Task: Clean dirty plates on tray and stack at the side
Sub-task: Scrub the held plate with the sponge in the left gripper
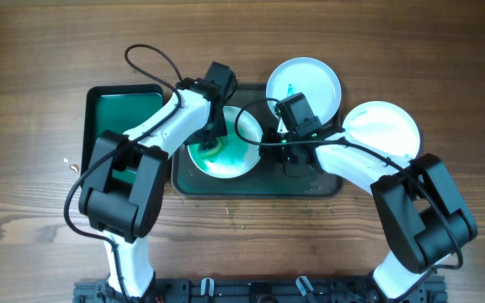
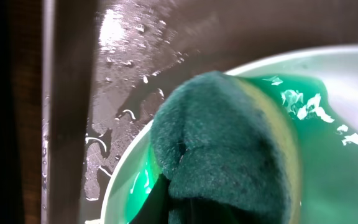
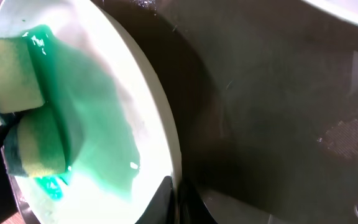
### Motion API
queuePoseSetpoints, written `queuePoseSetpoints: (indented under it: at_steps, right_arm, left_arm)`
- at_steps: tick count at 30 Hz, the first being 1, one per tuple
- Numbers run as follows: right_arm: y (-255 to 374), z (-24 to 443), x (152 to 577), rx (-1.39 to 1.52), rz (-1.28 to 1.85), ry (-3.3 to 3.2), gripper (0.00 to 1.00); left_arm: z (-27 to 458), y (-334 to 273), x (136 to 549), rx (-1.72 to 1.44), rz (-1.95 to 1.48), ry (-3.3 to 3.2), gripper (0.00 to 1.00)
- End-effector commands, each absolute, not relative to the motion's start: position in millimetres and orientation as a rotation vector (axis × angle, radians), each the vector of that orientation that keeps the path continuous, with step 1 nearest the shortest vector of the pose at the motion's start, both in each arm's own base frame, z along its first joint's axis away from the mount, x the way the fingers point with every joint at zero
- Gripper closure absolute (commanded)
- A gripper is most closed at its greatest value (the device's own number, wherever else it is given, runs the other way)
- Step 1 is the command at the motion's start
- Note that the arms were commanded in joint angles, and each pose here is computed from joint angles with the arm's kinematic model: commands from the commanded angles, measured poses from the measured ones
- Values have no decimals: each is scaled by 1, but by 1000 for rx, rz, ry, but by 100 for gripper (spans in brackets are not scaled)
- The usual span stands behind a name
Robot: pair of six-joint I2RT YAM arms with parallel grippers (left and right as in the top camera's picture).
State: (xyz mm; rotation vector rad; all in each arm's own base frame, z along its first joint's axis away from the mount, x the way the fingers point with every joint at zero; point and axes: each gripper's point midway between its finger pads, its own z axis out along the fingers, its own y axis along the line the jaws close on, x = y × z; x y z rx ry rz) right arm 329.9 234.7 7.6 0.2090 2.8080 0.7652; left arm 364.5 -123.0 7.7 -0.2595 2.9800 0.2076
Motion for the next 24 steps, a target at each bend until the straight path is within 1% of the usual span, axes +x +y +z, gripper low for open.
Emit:
queuePoseSetpoints:
  at_steps: [1, 3, 5, 9, 14, 18, 21, 24]
  right_arm:
    - [224, -2, 331, 239, 713, 2831, 95]
    - [224, -2, 331, 239, 714, 2832, 96]
    - [224, -2, 331, 239, 713, 2833, 96]
    - [224, -2, 331, 239, 713, 2832, 95]
    - [224, -2, 331, 239, 713, 2832, 96]
    - [224, -2, 331, 238, 715, 2832, 96]
    - [224, -2, 331, 239, 714, 2833, 96]
    - [224, -2, 330, 238, 718, 2834, 96]
  left_arm:
    - [-17, -158, 314, 296, -249, 3248, 96]
    - [-5, -188, 293, 579, -606, 3225, 96]
    - [4, -199, 279, 754, -794, 3182, 96]
    - [6, -197, 271, 894, -817, 3152, 96]
    - [11, -207, 270, 971, -935, 3071, 96]
    - [8, -215, 290, 933, -913, 2998, 96]
    - [4, -221, 323, 735, -833, 2966, 96]
    - [-2, -217, 357, 503, -670, 2946, 96]
